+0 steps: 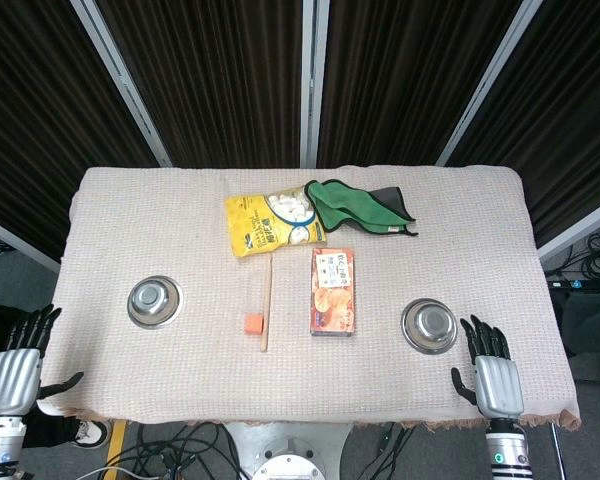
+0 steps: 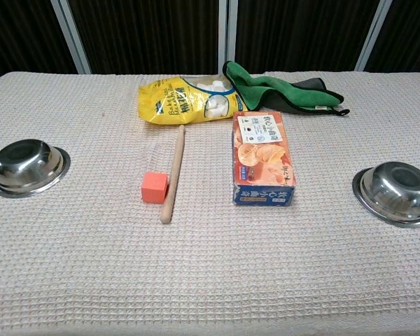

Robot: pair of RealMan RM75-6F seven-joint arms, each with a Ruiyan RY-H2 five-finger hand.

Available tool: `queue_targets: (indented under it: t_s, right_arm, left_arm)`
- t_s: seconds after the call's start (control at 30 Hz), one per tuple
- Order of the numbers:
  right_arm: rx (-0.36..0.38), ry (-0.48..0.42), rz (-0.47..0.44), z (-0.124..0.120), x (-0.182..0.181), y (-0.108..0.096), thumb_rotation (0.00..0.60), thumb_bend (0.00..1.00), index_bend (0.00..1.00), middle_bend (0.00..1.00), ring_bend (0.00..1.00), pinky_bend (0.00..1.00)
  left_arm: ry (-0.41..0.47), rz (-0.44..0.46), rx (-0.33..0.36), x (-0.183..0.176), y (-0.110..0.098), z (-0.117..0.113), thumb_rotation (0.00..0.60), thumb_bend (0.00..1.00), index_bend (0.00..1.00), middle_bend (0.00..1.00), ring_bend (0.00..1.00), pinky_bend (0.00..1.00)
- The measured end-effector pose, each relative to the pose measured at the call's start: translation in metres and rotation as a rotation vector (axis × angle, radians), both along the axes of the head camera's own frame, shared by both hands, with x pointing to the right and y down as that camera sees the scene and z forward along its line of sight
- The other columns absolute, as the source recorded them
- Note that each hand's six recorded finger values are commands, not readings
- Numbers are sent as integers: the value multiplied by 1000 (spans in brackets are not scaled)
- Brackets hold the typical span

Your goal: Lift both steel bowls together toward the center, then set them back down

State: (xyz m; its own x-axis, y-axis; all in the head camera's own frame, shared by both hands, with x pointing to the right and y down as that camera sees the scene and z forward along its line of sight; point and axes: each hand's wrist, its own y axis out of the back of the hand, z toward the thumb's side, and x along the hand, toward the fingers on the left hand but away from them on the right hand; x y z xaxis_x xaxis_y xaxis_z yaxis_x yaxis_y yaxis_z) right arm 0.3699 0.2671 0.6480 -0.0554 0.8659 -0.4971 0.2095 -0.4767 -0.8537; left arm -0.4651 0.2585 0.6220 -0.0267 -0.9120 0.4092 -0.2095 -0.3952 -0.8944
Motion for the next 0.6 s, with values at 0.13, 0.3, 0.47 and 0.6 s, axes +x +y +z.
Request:
queue_targets:
  t_s: [0.13,0.3,0.47,0.6]
  right_arm:
    - [-9,-4,-1,2,0,-1,600,303,0,0,0,0]
    - [-34,-5,-15,6,-3,-4,600,301,0,0,0,0]
    - [-74,15,-33,6,-4,-14,600,303,0,0,0,0]
    - [-109,25,-30,10,-2,-25,600,304,0,0,0,0]
  left_arm:
    - [-3,6,2,1,-1,-1,600,0,0,40,0,48]
    - [7,23,-2,3,-9,-1,600,0,0,40,0,48]
    - [30,62,-30,10,-30,7,600,0,0,40,0,49]
    - [41,110,-88,19,-53,22,600,0,0,40,0,49]
